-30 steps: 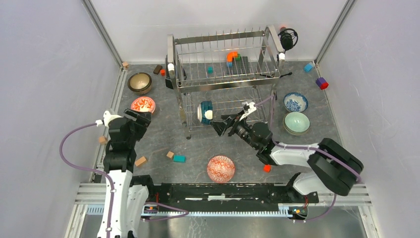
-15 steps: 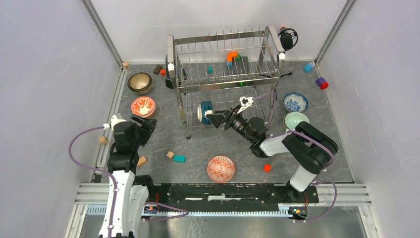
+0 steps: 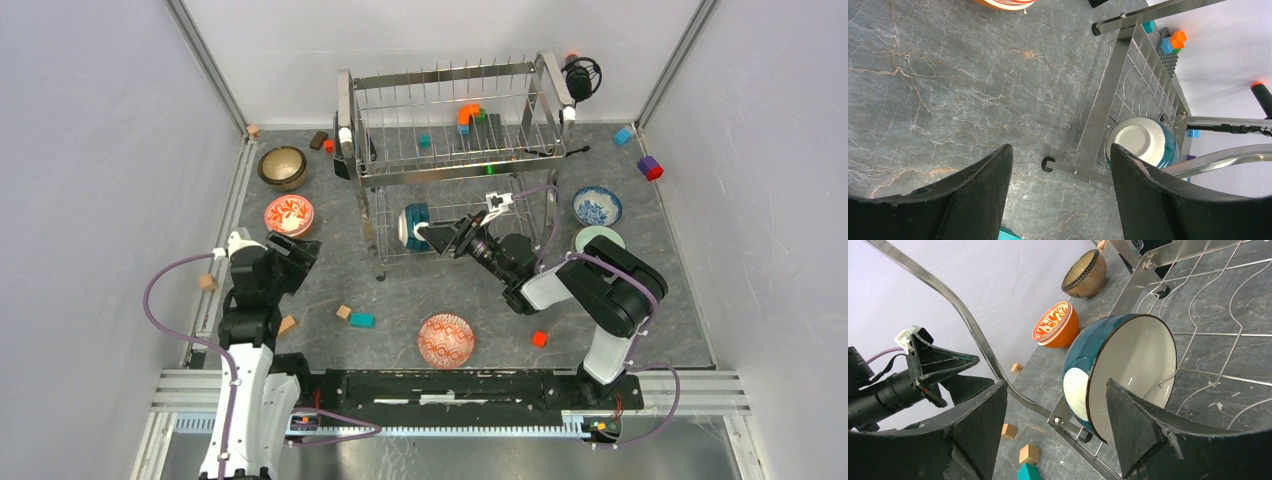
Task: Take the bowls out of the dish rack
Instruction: Place the bowl with the bowl, then pick up the bowl from the dish rack.
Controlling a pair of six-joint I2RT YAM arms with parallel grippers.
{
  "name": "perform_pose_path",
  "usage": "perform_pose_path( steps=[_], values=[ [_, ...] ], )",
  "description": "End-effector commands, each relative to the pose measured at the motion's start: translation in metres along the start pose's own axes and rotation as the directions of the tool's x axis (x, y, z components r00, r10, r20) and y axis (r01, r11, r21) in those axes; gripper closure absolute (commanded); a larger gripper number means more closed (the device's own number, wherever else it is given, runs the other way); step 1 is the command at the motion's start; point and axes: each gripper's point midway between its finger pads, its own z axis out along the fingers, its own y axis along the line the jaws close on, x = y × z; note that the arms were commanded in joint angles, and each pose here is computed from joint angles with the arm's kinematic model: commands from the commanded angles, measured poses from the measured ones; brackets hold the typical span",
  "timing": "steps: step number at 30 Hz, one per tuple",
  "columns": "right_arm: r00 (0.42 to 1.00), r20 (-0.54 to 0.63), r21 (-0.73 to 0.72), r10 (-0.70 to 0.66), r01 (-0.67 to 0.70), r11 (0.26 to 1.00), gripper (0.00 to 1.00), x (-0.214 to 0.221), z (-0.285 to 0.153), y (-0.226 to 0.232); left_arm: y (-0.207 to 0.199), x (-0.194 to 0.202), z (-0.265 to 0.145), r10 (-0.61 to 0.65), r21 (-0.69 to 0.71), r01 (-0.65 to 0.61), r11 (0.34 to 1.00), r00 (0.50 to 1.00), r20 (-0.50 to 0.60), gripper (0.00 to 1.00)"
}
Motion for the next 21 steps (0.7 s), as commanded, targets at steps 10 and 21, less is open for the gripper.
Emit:
perform_pose_path(
  steps=[10, 21],
  values=[
    [0.998, -0.046, -0.092, 0.033, -0.037, 0.995, 0.33, 0.014, 0.018, 0.007, -0.01, -0.001, 0.0, 0.036, 0.06, -0.036, 0.998, 0.999, 0.007, 0.24],
    [0.994, -0.077, -0.212, 0.082, -0.096, 0.973, 0.46, 0.018, 0.024, 0.02, -0.012, 0.001, 0.0, 0.039, 0.069, -0.038, 0.997, 0.999, 0.001, 0.24]
  ],
)
